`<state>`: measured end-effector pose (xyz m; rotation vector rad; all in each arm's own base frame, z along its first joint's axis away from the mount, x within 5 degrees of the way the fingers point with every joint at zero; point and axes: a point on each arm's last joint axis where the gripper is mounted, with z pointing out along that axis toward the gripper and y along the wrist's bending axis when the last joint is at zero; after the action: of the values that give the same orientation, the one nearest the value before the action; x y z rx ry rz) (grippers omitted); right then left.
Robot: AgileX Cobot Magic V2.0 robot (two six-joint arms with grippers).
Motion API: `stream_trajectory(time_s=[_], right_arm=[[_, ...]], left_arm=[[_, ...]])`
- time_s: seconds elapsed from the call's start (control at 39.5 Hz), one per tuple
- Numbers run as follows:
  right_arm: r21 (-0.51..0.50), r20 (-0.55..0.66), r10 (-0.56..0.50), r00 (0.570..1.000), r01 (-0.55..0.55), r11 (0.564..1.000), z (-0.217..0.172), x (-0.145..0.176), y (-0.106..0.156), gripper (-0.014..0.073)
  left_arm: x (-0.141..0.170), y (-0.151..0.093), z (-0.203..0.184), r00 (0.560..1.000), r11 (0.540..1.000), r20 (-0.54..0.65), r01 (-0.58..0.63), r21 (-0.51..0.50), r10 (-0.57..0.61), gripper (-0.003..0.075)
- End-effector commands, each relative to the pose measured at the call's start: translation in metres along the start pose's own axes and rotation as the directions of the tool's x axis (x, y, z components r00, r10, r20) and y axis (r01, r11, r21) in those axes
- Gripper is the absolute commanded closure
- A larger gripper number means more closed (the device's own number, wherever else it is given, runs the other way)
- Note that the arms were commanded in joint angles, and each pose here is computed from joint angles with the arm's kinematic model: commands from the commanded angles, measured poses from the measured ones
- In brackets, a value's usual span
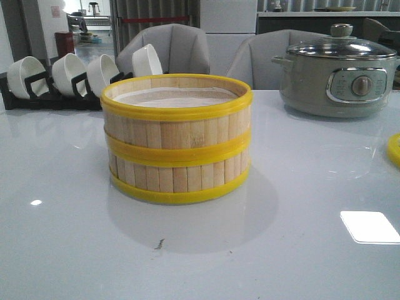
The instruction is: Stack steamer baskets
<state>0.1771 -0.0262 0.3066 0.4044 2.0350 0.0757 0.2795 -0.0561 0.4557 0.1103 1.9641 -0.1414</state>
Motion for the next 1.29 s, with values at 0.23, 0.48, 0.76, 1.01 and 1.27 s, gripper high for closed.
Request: stream_trajectory(time_s=[0.23,0.48,0.76,1.01,1.27], right_arm=[[-0.023,0.106,-0.006,0.994,0.009,1.000,-0.006,-0.016,0.004,0.0155],[-0.023,0.106,-0.006,0.994,0.009,1.000,-0.006,-0.016,0.004,0.0155],[-0.023,0.106,-0.006,0.994,0.009,1.000,-0.006,-0.016,0.004,0.0155],[-0.023,0.106,-0.006,0.994,0.009,1.000,-0.006,-0.016,0.004,0.0155],[-0.023,0.106,-0.006,0.994,0.009,1.000,-0.006,-0.016,0.004,0.0234]], left_arm=[[0.060,0.005,-0.062,0.989,0.999,0.146,0.023,0.032,-0.028,0.0623],[0.121,0.010,-0.076,0.984,0.995,0.155,0.083,0.051,-0.090,0.0623],[0.162,0.012,-0.072,0.990,0.993,0.093,0.103,0.049,-0.107,0.0623],[0.167,0.012,-0.070,0.992,0.994,0.077,0.100,0.045,-0.103,0.0623],[0.167,0.012,-0.070,0.992,0.994,0.073,0.098,0.044,-0.101,0.0623]])
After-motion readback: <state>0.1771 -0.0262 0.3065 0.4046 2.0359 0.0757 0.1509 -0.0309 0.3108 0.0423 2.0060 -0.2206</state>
